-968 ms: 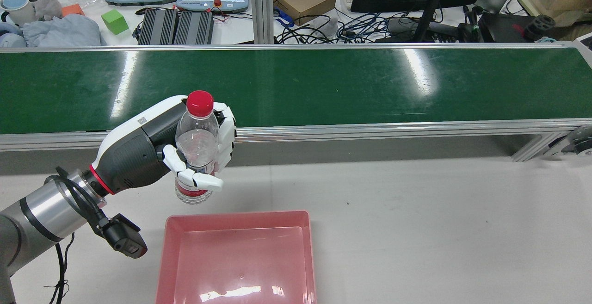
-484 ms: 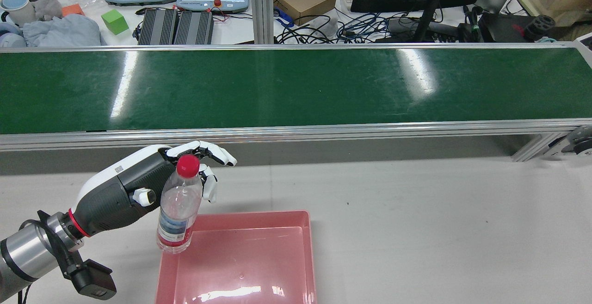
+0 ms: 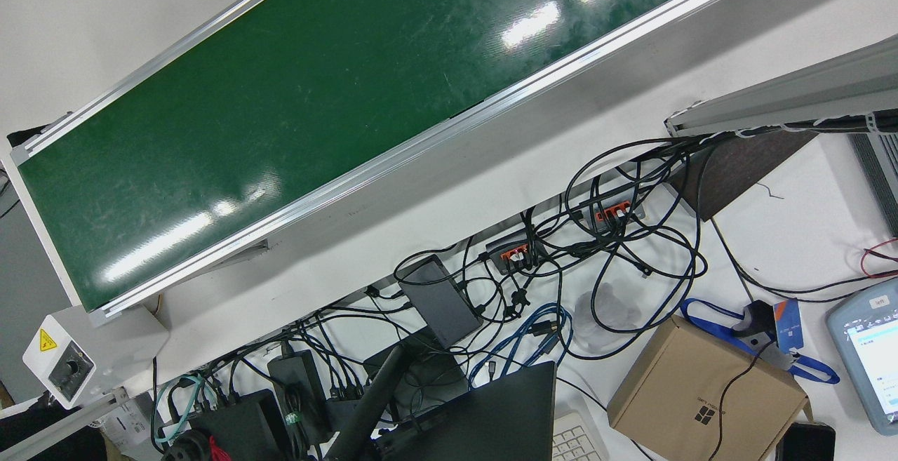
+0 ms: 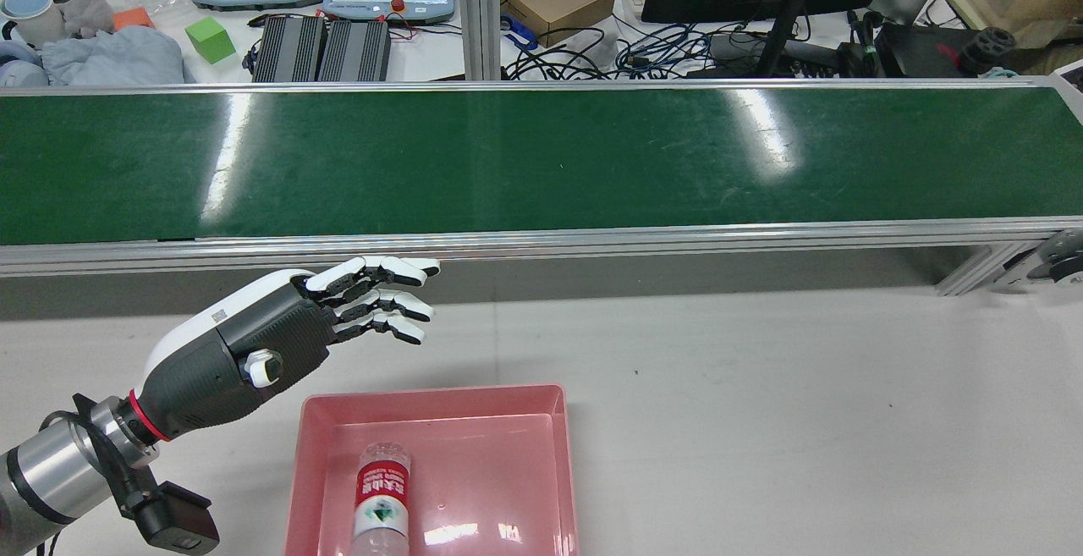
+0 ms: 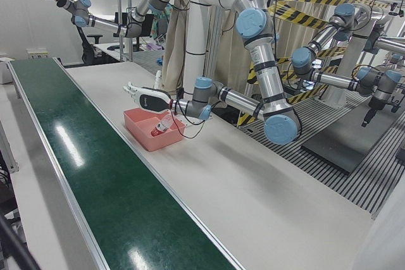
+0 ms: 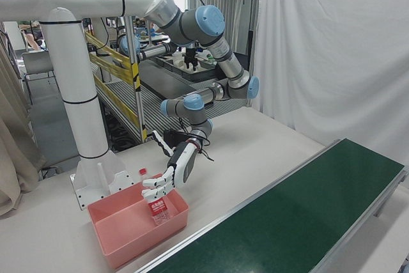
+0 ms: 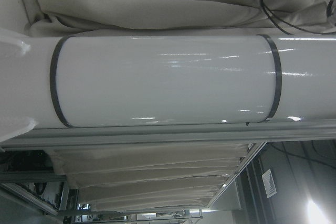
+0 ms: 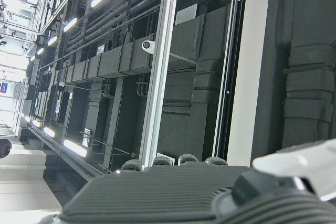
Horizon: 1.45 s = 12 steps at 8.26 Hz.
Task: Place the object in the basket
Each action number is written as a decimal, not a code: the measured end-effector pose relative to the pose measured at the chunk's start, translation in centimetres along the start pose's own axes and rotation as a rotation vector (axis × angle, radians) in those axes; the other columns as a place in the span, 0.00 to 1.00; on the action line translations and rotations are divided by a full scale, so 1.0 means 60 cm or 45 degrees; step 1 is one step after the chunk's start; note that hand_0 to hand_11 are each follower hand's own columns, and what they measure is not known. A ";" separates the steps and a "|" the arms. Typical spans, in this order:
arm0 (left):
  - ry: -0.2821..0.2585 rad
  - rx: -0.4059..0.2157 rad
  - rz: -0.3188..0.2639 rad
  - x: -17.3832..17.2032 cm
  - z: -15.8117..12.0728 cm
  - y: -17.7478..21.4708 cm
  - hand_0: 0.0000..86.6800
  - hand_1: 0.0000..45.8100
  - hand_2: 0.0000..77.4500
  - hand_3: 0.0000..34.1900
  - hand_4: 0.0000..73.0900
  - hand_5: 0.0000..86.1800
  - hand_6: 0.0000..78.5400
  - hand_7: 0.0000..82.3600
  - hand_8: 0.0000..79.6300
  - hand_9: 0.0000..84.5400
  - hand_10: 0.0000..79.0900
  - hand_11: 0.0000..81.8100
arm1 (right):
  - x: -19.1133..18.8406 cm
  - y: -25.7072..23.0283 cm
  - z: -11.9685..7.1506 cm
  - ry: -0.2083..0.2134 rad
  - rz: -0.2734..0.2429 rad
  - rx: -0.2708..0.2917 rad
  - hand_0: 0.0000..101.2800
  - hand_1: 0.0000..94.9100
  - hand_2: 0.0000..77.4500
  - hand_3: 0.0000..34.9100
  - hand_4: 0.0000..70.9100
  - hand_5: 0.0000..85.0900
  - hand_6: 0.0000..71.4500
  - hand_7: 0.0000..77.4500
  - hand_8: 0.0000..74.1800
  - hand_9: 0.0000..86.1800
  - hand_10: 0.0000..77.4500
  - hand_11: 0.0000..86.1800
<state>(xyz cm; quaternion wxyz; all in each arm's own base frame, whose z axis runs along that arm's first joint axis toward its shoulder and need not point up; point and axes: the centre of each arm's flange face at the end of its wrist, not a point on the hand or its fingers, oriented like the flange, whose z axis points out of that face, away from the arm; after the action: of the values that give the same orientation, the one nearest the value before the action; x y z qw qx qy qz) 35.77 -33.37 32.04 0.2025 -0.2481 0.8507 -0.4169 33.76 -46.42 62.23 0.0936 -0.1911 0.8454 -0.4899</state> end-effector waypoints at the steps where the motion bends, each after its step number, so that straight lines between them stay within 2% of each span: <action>1: 0.009 0.006 -0.002 0.000 -0.001 -0.001 0.27 0.02 0.01 0.00 0.15 0.35 0.12 0.22 0.26 0.36 0.27 0.37 | 0.000 0.000 0.000 0.000 0.000 0.000 0.00 0.00 0.01 0.01 0.01 0.00 0.00 0.01 0.00 0.00 0.01 0.00; 3: 0.015 0.013 -0.008 0.001 -0.004 -0.003 0.28 0.02 0.01 0.00 0.18 0.37 0.12 0.22 0.26 0.36 0.26 0.35 | 0.000 0.000 0.000 0.000 0.000 0.000 0.00 0.00 0.01 0.01 0.01 0.00 0.00 0.01 0.00 0.00 0.01 0.00; 5: 0.019 0.009 -0.016 0.003 -0.002 0.000 0.35 0.02 0.01 0.00 0.19 0.37 0.13 0.22 0.26 0.34 0.23 0.33 | 0.000 0.000 0.000 -0.001 0.000 0.000 0.00 0.00 0.01 0.00 0.01 0.00 0.00 0.01 0.00 0.00 0.01 0.00; 8: 0.023 0.014 -0.010 0.029 -0.010 0.034 0.43 0.01 0.01 0.00 0.16 0.35 0.10 0.17 0.17 0.25 0.22 0.30 | 0.000 0.000 0.000 -0.001 0.000 0.000 0.00 0.00 0.01 0.00 0.01 0.00 0.00 0.01 0.00 0.00 0.01 0.00; 10: 0.022 0.018 -0.007 0.038 -0.014 0.045 0.43 0.02 0.01 0.00 0.19 0.37 0.10 0.17 0.17 0.25 0.22 0.30 | 0.000 0.000 0.000 0.000 0.000 0.000 0.00 0.00 0.01 0.00 0.01 0.00 0.00 0.01 0.00 0.00 0.01 0.00; 12: 0.019 0.023 -0.005 0.038 -0.016 0.047 0.40 0.01 0.01 0.00 0.16 0.37 0.10 0.17 0.17 0.25 0.22 0.29 | 0.000 0.000 0.000 0.000 0.000 0.001 0.00 0.00 0.01 0.00 0.01 0.00 0.00 0.01 0.00 0.00 0.01 0.00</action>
<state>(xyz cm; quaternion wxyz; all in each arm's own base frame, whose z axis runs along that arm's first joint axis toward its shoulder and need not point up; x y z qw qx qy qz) 32.70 -32.66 29.98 0.1975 -0.2449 0.8479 -0.4267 33.76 -46.41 62.26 0.0936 -0.1911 0.8453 -0.4901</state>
